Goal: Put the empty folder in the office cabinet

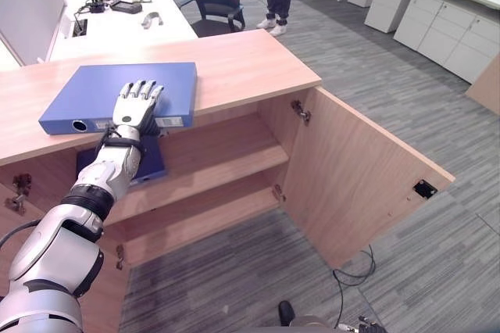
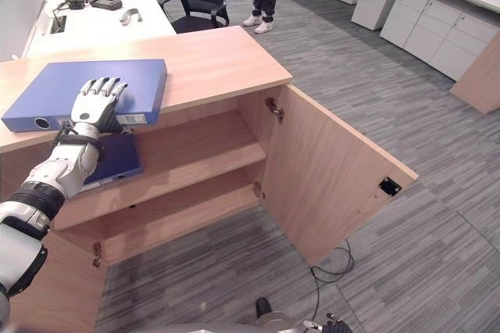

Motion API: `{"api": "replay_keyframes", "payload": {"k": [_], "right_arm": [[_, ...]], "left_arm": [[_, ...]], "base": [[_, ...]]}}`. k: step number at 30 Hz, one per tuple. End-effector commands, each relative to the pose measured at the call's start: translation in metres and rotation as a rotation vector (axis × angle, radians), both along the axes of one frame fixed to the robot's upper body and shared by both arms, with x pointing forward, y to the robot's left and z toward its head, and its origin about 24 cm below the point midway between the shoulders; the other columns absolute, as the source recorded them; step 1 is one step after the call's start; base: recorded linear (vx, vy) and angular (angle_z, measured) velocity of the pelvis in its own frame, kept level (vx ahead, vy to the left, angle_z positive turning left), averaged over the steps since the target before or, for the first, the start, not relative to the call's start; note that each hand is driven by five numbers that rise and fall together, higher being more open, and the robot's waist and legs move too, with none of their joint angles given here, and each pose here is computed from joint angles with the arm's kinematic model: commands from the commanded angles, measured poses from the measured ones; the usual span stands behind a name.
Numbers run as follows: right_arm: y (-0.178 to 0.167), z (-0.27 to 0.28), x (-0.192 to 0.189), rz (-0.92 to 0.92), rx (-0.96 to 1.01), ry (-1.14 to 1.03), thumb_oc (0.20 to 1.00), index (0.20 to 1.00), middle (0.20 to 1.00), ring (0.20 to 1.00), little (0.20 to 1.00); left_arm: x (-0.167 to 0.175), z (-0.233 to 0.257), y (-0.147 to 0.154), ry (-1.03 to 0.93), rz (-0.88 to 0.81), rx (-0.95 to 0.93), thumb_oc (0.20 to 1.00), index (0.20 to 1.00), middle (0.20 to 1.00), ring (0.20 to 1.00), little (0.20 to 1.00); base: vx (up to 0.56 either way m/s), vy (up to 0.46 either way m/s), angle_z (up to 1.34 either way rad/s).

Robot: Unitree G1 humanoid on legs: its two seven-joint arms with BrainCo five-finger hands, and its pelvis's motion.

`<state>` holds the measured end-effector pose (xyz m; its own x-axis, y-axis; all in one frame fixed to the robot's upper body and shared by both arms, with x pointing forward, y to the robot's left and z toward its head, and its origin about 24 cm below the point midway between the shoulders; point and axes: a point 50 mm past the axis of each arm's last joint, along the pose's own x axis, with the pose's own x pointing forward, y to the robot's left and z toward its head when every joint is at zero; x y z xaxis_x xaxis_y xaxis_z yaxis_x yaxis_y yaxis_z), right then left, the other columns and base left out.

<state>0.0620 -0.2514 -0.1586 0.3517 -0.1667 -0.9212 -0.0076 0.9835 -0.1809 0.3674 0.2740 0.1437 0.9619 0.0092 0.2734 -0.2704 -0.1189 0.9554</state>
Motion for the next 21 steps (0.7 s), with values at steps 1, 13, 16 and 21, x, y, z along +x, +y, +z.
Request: {"api": "replay_keyframes", "payload": {"k": [1,13,16,21], "right_arm": [[-0.0083,0.0075,0.0273,0.051,-0.042,-0.07,1.0,1.0,1.0,1.0,1.0],[-0.0077,0.0072,0.0269,0.042,-0.04,-0.069,1.0,1.0,1.0,1.0,1.0],[-0.0073,0.0071,0.0276,0.029,-0.038,-0.074,1.0,1.0,1.0,1.0,1.0],[-0.0069,0.0074,0.0287,0.027,-0.037,-0.079,1.0,1.0,1.0,1.0,1.0]], "left_arm": [[0.0151,0.049,0.0013,-0.138,0.025,-0.021,1.0,1.0,1.0,1.0,1.0],[0.0152,0.0469,0.0049,-0.127,0.041,-0.038,0.2,0.2,0.2,0.2,0.2],[0.0152,0.0441,0.0036,-0.121,0.037,-0.063,0.2,0.2,0.2,0.2,0.2],[0.015,0.0433,0.003,-0.121,0.034,-0.079,0.2,0.2,0.2,0.2,0.2]], "base": [[0.0,0.0,0.0],[0.0,0.0,0.0],[0.0,0.0,0.0],[0.0,0.0,0.0]]}}
